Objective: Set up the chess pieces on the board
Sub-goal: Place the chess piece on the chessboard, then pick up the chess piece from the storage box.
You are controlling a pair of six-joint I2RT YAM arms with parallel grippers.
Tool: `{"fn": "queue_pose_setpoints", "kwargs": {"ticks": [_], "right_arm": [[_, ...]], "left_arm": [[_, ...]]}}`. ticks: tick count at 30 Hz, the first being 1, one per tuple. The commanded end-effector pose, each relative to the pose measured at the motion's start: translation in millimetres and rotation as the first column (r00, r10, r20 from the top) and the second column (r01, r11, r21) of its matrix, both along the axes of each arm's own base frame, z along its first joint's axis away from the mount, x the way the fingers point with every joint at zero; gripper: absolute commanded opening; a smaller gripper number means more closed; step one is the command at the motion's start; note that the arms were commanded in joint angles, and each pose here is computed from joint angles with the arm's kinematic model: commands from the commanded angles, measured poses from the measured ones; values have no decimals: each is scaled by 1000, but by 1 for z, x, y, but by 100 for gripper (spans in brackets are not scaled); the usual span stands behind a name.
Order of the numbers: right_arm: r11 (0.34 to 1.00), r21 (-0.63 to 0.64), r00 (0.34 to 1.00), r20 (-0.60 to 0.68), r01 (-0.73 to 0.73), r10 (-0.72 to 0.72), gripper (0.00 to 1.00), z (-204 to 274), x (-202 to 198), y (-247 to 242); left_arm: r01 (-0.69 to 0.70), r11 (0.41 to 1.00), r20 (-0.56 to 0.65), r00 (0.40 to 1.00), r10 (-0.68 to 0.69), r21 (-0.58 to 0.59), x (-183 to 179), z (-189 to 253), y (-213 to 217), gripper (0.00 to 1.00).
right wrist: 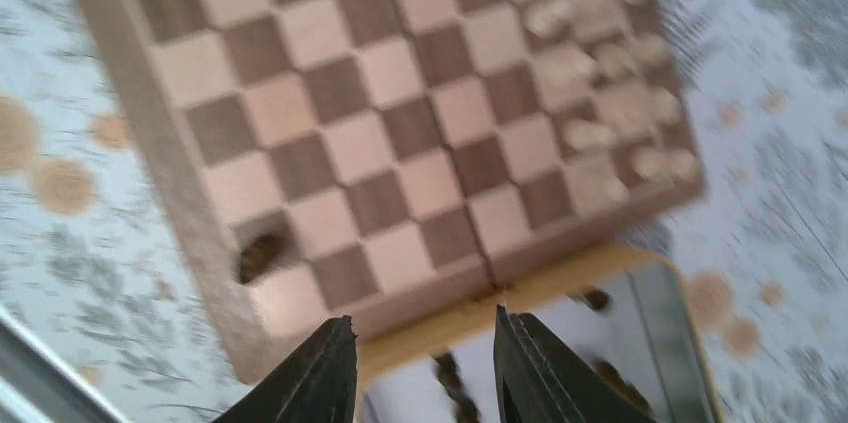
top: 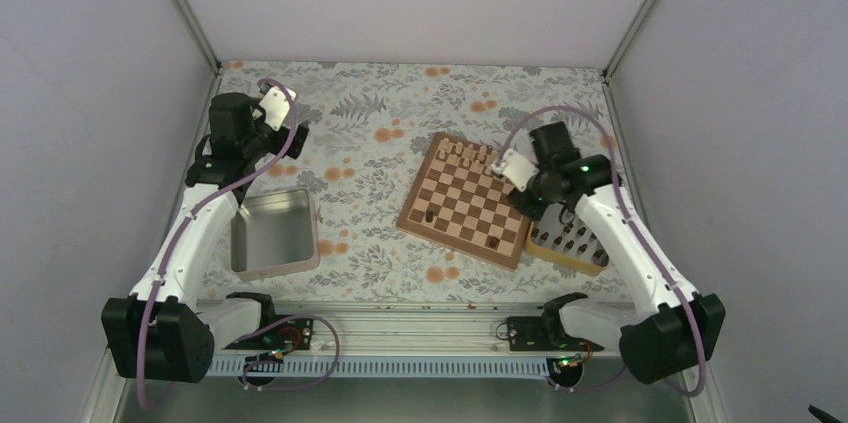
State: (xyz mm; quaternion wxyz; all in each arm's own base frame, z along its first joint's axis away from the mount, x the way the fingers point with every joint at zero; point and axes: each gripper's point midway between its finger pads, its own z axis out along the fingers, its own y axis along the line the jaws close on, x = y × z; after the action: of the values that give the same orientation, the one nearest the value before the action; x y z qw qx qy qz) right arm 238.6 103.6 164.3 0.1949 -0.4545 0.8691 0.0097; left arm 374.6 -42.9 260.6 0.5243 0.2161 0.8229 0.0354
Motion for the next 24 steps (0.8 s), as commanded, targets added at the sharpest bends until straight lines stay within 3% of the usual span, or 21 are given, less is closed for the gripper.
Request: {"fn": "queue_pose_setpoints", "kwargs": {"ticks": [1,10,24], "right_arm": [[990,-83,994,15,113,-112,37,-4,6,-53],[984,-47,983,-45,175,-177,32,-43,22,-100],[987,-6,974,-158,162,-161,32,-99,31,-97]], "left_arm": [[-17,1000,38,999,17,0,2,10,4,100],[-18,1000,48,999,18,0,0,10,4,100],[-7,1000,31,999,7,-4,-2,4,2,100]]}}
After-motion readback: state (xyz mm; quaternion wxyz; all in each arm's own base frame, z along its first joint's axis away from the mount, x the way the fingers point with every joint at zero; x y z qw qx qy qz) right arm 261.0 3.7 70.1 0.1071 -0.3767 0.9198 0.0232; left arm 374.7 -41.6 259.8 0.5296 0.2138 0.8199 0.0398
